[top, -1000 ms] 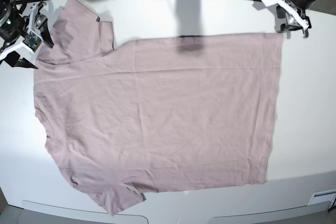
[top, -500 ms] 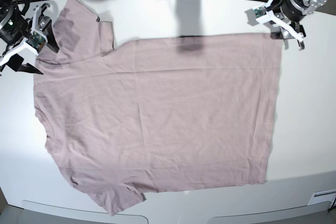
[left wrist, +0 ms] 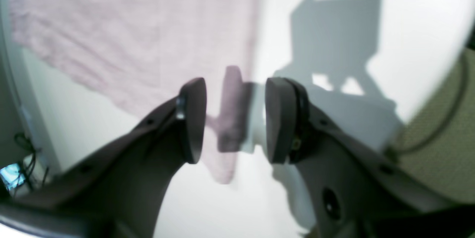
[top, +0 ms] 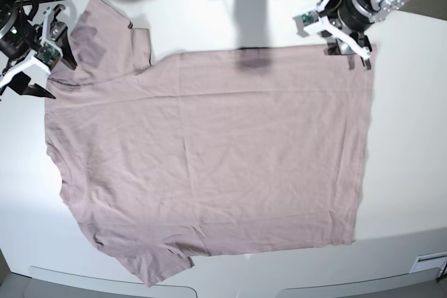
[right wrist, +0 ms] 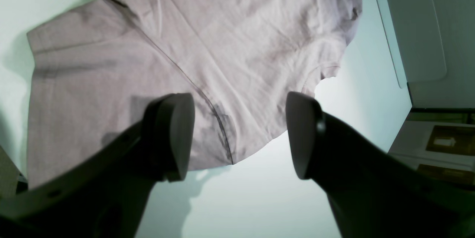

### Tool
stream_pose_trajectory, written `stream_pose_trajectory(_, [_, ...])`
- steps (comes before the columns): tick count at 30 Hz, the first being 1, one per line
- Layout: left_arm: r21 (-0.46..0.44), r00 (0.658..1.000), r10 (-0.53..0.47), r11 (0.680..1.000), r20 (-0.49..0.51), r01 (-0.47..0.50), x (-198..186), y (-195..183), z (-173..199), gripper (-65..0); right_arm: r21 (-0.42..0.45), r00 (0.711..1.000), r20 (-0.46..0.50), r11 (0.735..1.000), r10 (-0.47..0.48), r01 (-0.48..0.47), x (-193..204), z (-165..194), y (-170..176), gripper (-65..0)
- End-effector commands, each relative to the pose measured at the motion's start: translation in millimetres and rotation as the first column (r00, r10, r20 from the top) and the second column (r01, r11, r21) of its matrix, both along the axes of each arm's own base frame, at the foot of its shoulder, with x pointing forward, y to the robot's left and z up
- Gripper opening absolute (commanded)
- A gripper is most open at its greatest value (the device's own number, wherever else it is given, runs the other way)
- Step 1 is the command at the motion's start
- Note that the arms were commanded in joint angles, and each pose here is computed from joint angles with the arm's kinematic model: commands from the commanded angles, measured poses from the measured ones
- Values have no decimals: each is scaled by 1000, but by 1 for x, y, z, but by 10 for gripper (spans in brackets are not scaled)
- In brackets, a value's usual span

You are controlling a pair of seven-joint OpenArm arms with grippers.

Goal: Fold the T-shirt properly
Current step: 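Lower both grippers onto the shirt's shoulder corners and pinch the fabric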

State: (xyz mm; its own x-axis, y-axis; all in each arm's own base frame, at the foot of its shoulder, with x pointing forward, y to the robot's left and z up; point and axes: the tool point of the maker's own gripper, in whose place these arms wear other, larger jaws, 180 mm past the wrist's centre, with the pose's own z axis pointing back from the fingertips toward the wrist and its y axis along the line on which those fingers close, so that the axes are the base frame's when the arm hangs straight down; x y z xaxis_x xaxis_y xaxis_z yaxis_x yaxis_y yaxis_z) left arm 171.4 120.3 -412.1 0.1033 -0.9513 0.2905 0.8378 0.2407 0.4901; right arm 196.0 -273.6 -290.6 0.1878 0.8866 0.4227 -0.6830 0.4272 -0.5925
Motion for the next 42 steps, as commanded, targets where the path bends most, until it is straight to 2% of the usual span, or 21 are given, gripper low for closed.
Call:
stream_pose_trajectory(1, [-6,1000,7,1000,9,-7,1,1,3,-401,-5,1000,27,1000,16,-16,5,9,2,-260])
stream_pose_trajectory(8, [42,996,31,999,-84,-27,-11,26,-38,-401,-1,999,27,1000,16,-16,5,9,2,-260])
stream_pose_trajectory(10, [69,997,23,997,-77,-18,-5,36,-49,-401,-1,999,27,1000,16,-16,5,9,2,-260])
stream_pose_trajectory(14, [107,991,74,992,-110,-62,-6,51,-66,-401,-1,999,27,1000,16,-16,5,9,2,-260])
stream_pose_trajectory(17, [140,981,116,986,-156,-94,-20,61,-72,-401,-1,1000,27,1000,16,-16,5,9,2,-260])
stream_pose_trajectory(25, [199,975,107,978,-195,-68,-40,84,-75,-401,-1,999,28,1000,16,-16,5,9,2,-260])
stream_pose_trajectory(31, [208,973,112,976,-201,-69,-43,86,-76,-403,-1,1000,27,1000,16,-16,5,9,2,-260])
stream_pose_trajectory(33, [208,973,112,976,-201,-69,-43,86,-76,-467,-1,1000,27,1000,16,-16,5,9,2,-260])
stream_pose_trajectory(36, [207,973,112,976,-201,-69,-43,86,-76,-628,-1,1000,27,1000,16,-16,5,9,2,-260])
stream_pose_trajectory(37, [208,973,112,976,-201,-69,-43,86,-76,-650,-2,1000,27,1000,15,-15,5,9,2,-260])
stream_pose_trajectory(42, [232,971,127,970,-205,-78,-44,90,-76,-650,-14,1000,23,1000,16,-15,4,8,0,-260])
